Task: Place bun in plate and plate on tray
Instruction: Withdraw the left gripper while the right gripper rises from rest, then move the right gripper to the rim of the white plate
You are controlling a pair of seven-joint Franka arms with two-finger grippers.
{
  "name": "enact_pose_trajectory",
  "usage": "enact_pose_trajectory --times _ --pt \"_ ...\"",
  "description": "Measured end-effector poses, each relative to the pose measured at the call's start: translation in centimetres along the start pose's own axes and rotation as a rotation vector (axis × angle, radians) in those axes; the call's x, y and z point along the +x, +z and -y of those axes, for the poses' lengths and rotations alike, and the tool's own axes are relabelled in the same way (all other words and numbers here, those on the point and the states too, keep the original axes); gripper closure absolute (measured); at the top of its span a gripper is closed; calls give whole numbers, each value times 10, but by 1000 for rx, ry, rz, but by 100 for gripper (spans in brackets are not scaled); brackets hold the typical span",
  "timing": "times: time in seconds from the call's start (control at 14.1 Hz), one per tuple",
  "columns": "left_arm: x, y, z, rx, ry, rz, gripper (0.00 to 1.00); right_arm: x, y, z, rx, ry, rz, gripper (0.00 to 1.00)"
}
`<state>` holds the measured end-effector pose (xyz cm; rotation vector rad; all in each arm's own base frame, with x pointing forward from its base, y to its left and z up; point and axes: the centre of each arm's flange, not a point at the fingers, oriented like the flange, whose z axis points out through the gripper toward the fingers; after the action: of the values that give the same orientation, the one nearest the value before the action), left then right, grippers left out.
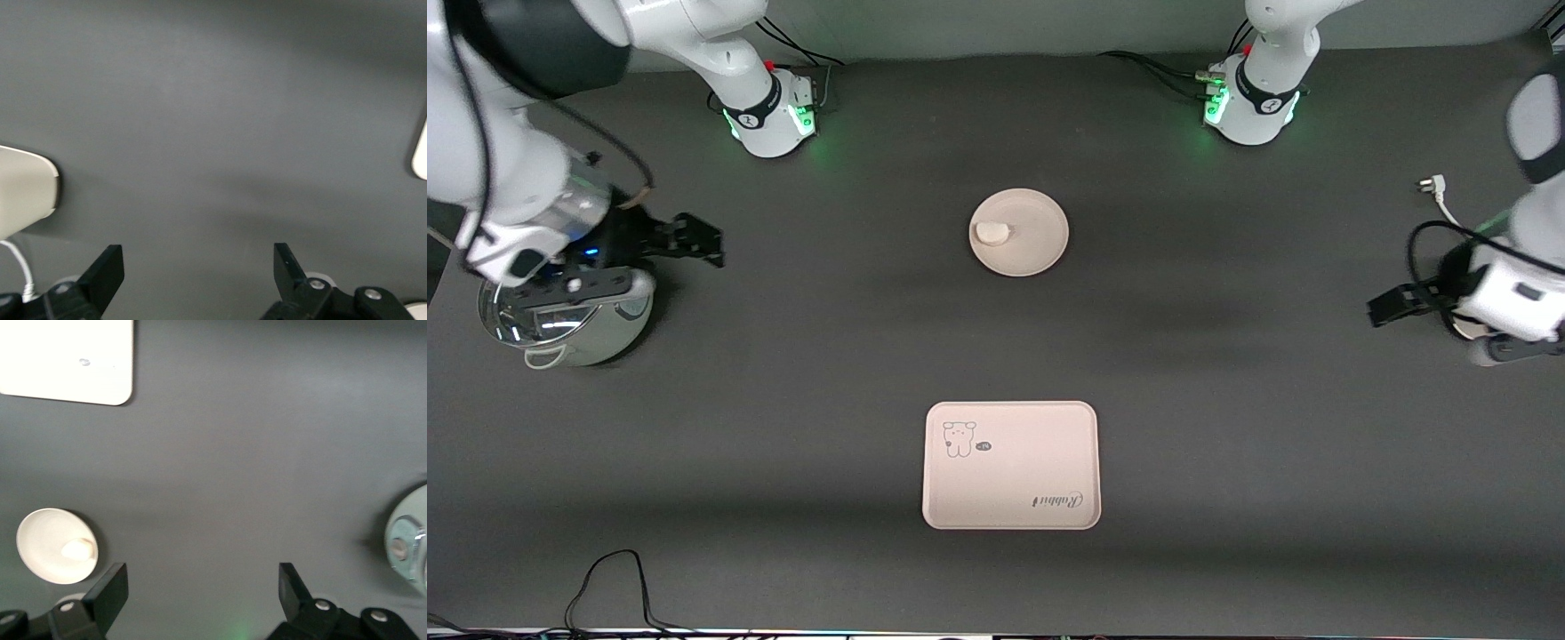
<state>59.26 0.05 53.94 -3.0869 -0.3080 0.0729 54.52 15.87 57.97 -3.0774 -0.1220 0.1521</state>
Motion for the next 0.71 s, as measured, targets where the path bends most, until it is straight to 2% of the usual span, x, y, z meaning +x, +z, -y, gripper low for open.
enact_pose_trajectory --times 0.28,0.57,0.71 --pt "1 -18 11 -2 25 8 0 -27 22 108 1 38 -29 0" --pt "7 -3 -2 -5 54 34 0 -82 58 216 18 50 -62 0" --pt "10 7 -7 30 50 45 0 -110 71 250 31 47 -58 0"
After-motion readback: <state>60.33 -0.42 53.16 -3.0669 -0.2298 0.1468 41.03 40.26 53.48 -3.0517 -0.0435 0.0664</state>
